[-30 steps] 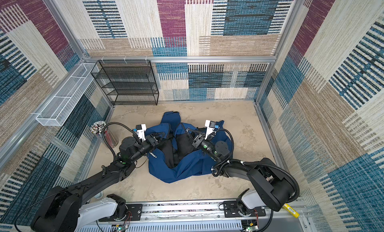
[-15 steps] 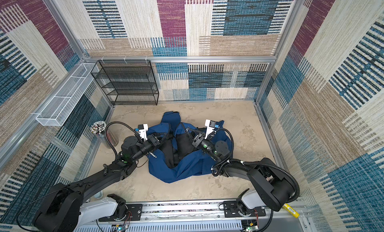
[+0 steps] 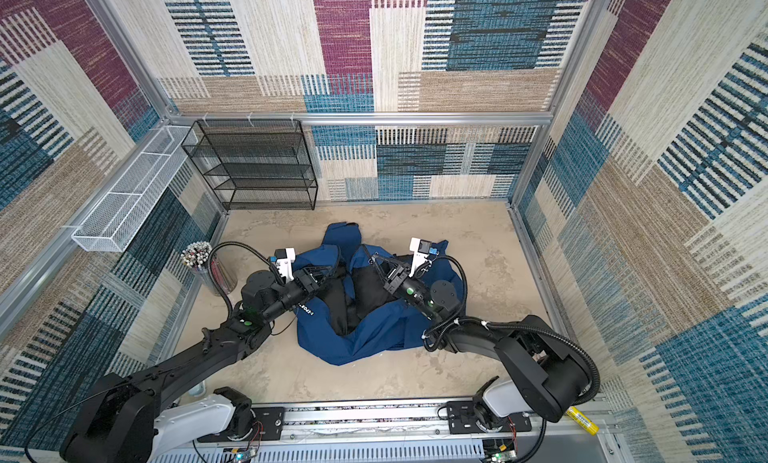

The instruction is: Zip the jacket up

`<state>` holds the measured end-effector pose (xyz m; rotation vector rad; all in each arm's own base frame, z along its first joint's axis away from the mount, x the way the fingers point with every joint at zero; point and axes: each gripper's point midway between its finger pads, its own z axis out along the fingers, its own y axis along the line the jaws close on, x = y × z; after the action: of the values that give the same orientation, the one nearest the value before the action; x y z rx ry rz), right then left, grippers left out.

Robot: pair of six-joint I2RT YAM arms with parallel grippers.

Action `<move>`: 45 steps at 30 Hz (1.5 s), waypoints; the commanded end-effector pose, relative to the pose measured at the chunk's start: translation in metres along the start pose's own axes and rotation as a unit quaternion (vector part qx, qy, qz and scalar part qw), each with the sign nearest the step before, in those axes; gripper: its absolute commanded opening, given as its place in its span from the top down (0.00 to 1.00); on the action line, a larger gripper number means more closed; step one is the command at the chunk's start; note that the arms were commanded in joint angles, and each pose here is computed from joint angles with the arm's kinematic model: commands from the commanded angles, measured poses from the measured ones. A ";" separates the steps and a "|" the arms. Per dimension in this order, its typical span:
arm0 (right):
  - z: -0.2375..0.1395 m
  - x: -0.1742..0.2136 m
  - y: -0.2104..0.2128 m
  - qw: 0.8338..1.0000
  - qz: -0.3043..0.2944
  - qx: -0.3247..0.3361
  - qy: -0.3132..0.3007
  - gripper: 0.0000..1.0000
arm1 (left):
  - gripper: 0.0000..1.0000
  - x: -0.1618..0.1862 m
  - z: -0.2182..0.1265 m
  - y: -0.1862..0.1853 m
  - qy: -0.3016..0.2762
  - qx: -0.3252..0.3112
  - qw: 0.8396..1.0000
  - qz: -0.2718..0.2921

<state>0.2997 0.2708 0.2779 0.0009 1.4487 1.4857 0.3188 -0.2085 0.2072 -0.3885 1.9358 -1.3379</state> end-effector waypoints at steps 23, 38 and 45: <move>-0.001 -0.009 0.018 0.999 -0.005 -0.032 -0.014 1.00 | 0.96 -0.007 0.003 -0.008 -0.011 0.009 1.000 0.007; -0.009 -0.109 0.148 0.944 -0.076 -0.253 -0.197 1.00 | 1.00 -0.058 -0.020 -0.214 -0.140 0.319 0.919 0.185; -0.017 -0.138 0.201 0.892 -0.142 -0.342 -0.260 1.00 | 1.00 -0.085 -0.025 -0.281 -0.225 0.428 0.852 0.202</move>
<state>0.2963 0.2665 0.4419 -0.1116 0.9257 1.5421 0.3329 -0.2703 0.4500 0.1071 1.0961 -1.5210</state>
